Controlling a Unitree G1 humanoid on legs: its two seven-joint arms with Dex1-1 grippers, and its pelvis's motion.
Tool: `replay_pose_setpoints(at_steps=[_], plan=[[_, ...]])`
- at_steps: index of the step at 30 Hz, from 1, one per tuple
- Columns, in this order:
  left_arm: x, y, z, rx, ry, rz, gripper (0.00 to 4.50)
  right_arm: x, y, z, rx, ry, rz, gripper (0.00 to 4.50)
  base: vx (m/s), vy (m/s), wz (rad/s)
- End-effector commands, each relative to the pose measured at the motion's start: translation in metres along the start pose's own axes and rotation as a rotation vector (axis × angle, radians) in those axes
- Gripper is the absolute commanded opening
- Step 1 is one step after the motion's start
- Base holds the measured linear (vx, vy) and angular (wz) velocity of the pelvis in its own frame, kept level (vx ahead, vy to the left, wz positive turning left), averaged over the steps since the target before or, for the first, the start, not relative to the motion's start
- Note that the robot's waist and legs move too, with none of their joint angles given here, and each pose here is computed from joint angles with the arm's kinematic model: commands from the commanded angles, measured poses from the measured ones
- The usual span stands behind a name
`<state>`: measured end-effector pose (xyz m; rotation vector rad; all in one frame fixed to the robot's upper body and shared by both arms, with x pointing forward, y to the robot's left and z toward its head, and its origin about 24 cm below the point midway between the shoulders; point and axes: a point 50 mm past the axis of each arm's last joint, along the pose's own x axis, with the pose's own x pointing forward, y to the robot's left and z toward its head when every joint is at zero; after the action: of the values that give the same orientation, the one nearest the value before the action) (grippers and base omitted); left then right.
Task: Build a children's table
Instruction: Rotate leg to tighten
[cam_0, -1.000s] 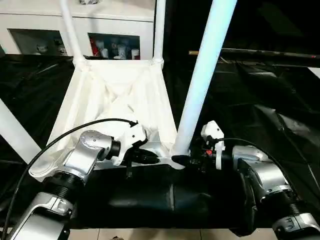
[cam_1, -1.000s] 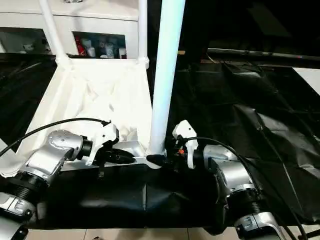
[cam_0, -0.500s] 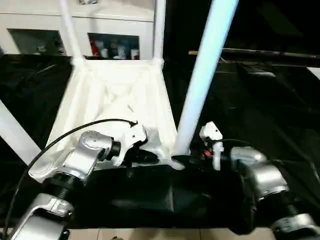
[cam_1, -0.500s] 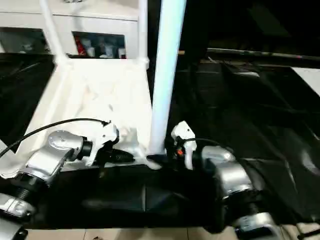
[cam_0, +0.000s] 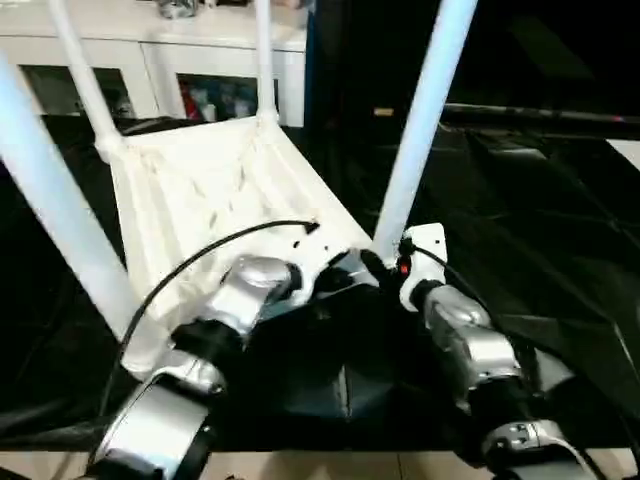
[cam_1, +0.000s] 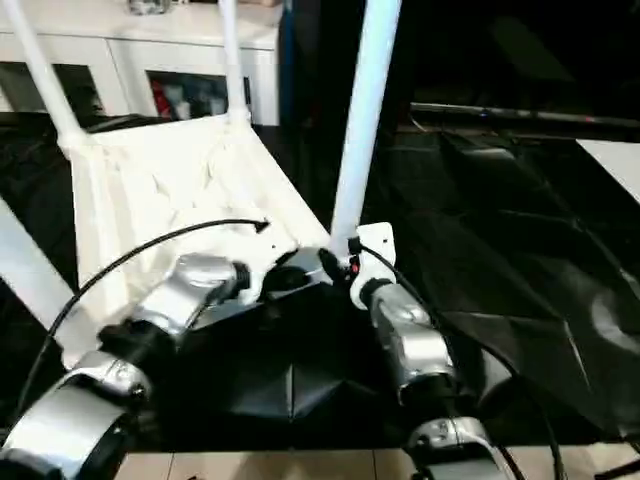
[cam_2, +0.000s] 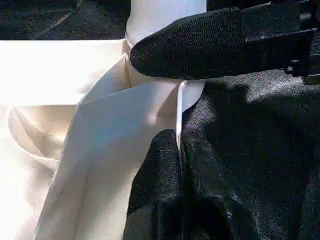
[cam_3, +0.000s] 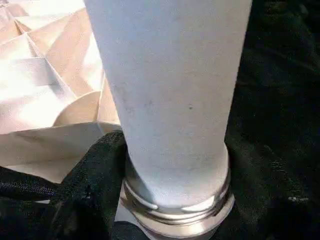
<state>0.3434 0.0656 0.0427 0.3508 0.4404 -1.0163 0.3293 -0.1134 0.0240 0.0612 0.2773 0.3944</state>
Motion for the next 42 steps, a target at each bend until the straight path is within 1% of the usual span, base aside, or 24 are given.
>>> replay_pose_setpoints(at_steps=[1, 2, 3, 4, 7, 8, 12, 13, 14, 16, 19, 24, 26, 27, 30, 31, 33, 34, 35, 42], plan=[[0.009, -0.009, -0.004, -0.016, 0.015, -0.017, 0.00, 0.005, 0.026, -0.011, -0.044, 0.046, 0.111, 3.08, 0.000, 0.000, 0.00], [0.005, -0.006, -0.007, -0.011, 0.010, -0.023, 0.00, 0.003, 0.022, -0.005, -0.046, 0.009, 0.145, 3.28, 0.000, 0.000, 0.00], [0.005, -0.006, -0.007, -0.011, 0.010, -0.023, 0.00, 0.003, 0.022, -0.005, -0.046, 0.009, 0.145, 3.28, 0.000, 0.000, 0.00], [0.001, -0.004, -0.008, -0.008, 0.005, -0.032, 0.00, 0.002, 0.019, -0.002, -0.043, -0.011, 0.176, 3.44, 0.000, 0.000, 0.00], [-0.006, -0.001, -0.012, -0.002, -0.004, -0.056, 0.00, -0.003, 0.014, 0.004, -0.038, -0.033, 0.266, 3.70, 0.000, 0.000, 0.00], [-0.016, 0.001, -0.016, 0.013, -0.014, -0.107, 0.00, -0.012, 0.008, 0.009, -0.095, -0.031, 0.375, 3.77, 0.000, 0.000, 0.00], [-0.033, -0.001, -0.020, 0.048, -0.047, -0.221, 0.00, -0.026, -0.002, 0.012, -0.139, -0.010, 0.514, 3.77, 0.000, 0.000, 0.00], [-0.038, -0.002, -0.021, 0.050, -0.062, -0.256, 0.00, -0.029, -0.004, 0.012, -0.131, 0.000, 0.549, 3.77, 0.000, 0.000, 0.00], [-0.038, -0.002, -0.021, 0.050, -0.062, -0.256, 0.00, -0.029, -0.004, 0.012, -0.131, 0.000, 0.549, 3.77, 0.000, 0.000, 0.00], [-0.051, -0.004, -0.024, 0.045, -0.067, -0.327, 0.00, -0.036, -0.009, 0.014, -0.143, 0.024, 0.634, 3.77, 0.000, 0.000, 0.00], [-0.063, -0.005, -0.030, 0.037, -0.048, -0.383, 0.00, -0.042, -0.010, 0.014, -0.166, 0.046, 0.695, 3.77, 0.000, 0.000, 0.00], [-0.069, -0.004, -0.034, 0.027, -0.042, -0.393, 0.00, -0.043, -0.009, 0.010, -0.206, 0.091, 0.743, 3.77, 0.000, 0.000, 0.00], [-0.071, -0.004, -0.034, 0.026, -0.039, -0.383, 0.00, -0.042, -0.007, 0.008, -0.211, 0.105, 0.755, 3.51, 0.000, 0.000, 0.00], [-0.071, -0.004, -0.034, 0.026, -0.039, -0.383, 0.00, -0.042, -0.007, 0.008, -0.211, 0.105, 0.755, 3.51, 0.000, 0.000, 0.00], [-0.072, -0.004, -0.033, 0.022, -0.042, -0.379, 0.00, -0.041, -0.006, 0.008, -0.211, 0.105, 0.762, 3.14, 0.000, 0.000, 0.00], [-0.072, -0.005, -0.033, 0.022, -0.043, -0.379, 0.00, -0.041, -0.005, 0.008, -0.209, 0.106, 0.767, 3.14, 0.000, 0.000, 0.00], [-0.072, -0.004, -0.032, 0.020, -0.044, -0.376, 0.00, -0.041, -0.005, 0.008, -0.208, 0.107, 0.773, 2.93, 0.000, 0.000, 0.00], [-0.072, -0.004, -0.032, 0.018, -0.044, -0.374, 0.00, -0.041, -0.004, 0.007, -0.210, 0.111, 0.776, 2.93, 0.000, 0.000, 0.00], [-0.072, -0.004, -0.032, 0.018, -0.044, -0.374, 0.00, -0.041, -0.004, 0.007, -0.210, 0.111, 0.776, 2.71, 0.000, 0.000, 0.00], [-0.072, -0.005, -0.034, 0.007, -0.041, -0.366, 0.00, -0.041, -0.001, 0.001, -0.196, 0.135, 0.799, 2.46, 0.000, 0.000, 0.00]])
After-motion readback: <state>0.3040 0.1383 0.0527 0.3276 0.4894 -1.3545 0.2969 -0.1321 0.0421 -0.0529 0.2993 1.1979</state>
